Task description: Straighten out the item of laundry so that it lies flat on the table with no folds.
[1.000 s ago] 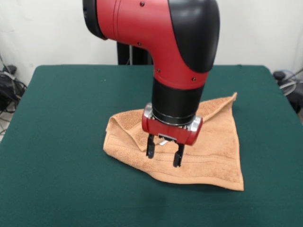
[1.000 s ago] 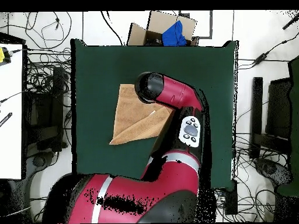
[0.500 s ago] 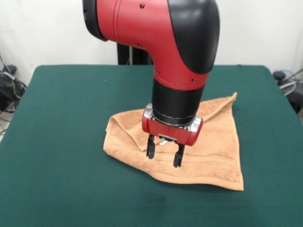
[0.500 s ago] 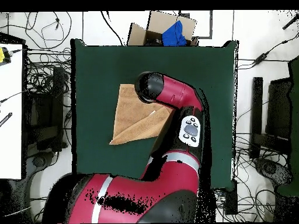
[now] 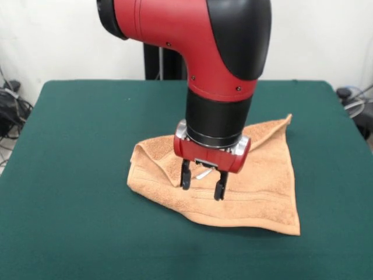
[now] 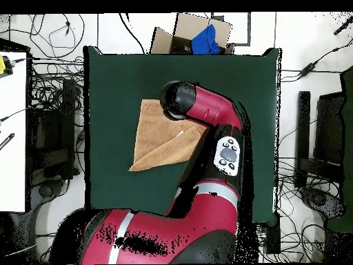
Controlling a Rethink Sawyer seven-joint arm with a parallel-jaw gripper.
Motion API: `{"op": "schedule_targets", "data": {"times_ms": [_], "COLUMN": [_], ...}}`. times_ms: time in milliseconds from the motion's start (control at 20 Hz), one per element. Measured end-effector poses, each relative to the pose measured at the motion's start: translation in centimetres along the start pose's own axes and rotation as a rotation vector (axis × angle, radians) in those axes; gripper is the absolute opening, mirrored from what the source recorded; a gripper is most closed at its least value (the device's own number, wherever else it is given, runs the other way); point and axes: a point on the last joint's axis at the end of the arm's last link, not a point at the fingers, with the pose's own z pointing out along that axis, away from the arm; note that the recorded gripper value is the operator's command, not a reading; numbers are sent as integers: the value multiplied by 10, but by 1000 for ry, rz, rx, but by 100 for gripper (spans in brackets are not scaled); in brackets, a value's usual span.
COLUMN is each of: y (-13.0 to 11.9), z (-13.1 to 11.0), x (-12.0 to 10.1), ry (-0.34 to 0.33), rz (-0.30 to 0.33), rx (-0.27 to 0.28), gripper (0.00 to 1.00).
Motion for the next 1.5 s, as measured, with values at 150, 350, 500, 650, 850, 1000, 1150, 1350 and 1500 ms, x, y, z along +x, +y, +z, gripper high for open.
{"op": "schedule_targets", "data": {"times_ms": [150, 350, 500, 650, 850, 1000, 1150, 1350, 1500], "y": [-4, -10, -15, -18, -20, -21, -22, -24, -26], "z": [-7, -20, -30, -36, -42, -41, -37, -32, -29], "x": [-1, -6, -12, -15, -17, -16, -14, -11, -9], "ry": [19, 24, 11, 3, -4, -2, 4, 15, 21], "rz": [7, 16, 24, 28, 31, 31, 31, 33, 35], "rx": [-3, -8, -10, -11, -12, -10, -8, -6, -5], "gripper": [100, 100, 100, 100, 100, 100, 100, 100, 100]}}
